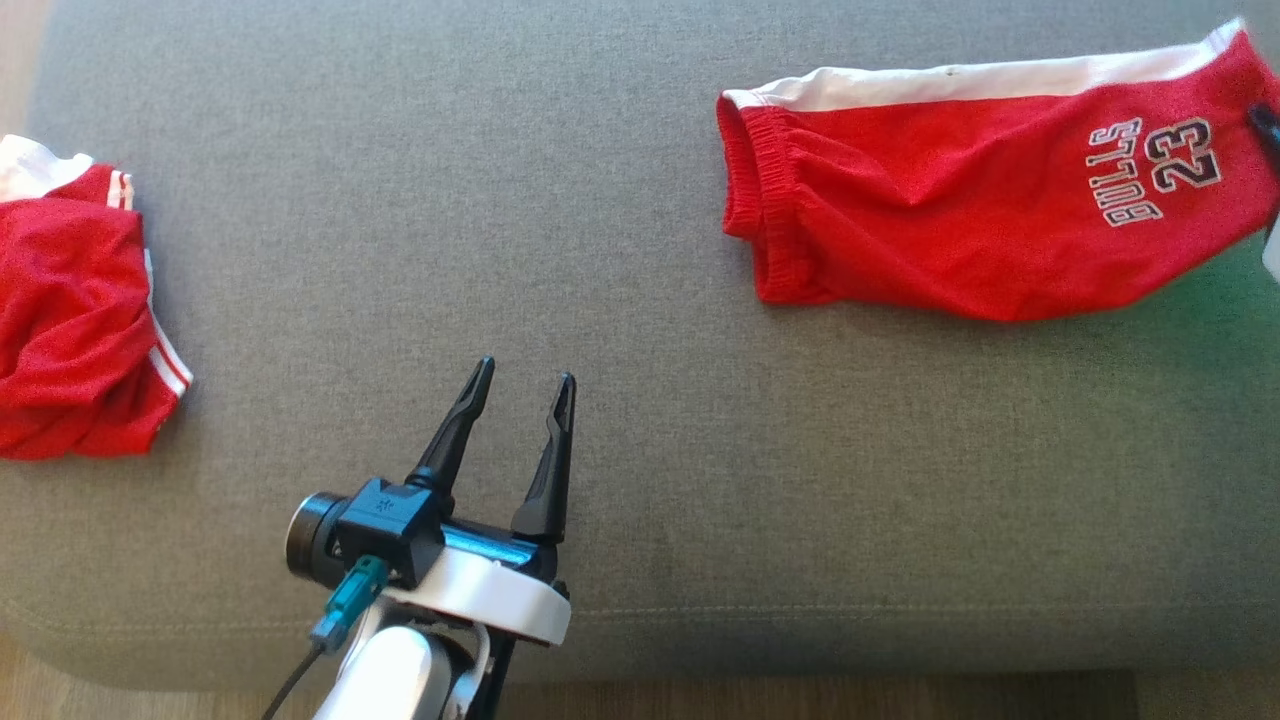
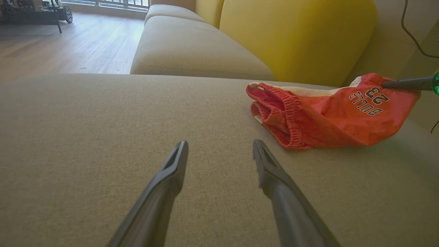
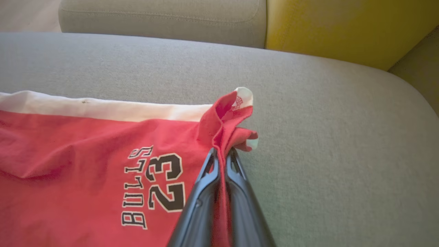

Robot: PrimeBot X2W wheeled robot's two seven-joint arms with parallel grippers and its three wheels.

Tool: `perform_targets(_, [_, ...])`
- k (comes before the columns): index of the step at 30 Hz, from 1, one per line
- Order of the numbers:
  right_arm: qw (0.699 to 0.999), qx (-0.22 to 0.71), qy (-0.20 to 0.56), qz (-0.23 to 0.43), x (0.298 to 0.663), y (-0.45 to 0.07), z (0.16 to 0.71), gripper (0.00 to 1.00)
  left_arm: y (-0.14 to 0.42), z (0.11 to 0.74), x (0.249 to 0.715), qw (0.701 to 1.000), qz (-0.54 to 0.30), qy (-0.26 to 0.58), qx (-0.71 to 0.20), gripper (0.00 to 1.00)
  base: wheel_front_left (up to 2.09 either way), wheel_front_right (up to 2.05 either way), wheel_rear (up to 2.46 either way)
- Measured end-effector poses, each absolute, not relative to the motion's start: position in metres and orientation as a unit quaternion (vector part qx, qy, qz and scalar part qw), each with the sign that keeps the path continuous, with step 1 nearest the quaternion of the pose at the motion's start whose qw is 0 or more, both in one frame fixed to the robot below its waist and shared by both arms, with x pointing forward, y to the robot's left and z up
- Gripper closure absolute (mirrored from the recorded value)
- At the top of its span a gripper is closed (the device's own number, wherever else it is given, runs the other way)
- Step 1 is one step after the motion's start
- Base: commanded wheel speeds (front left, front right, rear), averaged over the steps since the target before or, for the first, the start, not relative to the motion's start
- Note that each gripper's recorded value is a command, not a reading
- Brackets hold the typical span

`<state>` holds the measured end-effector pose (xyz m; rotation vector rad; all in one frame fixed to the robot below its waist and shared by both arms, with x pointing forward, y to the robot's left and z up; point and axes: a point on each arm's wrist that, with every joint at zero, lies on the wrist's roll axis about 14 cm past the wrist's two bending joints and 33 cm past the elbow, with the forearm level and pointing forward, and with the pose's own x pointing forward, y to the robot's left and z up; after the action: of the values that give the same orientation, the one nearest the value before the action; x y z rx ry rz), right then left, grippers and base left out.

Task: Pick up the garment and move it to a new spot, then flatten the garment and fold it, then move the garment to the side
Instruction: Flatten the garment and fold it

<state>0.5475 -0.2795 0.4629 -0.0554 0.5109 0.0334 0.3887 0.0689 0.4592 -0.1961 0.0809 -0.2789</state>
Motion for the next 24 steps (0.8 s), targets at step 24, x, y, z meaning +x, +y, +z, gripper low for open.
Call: perform_targets(24, [0.93, -0.104, 0.215, 0.28, 0.548, -0.058, 0.493, 1.0, 0.075, 0.457, 0.38, 0.986, -0.127, 0.049, -0.099, 0.0, 0.0, 0.0, 0.0])
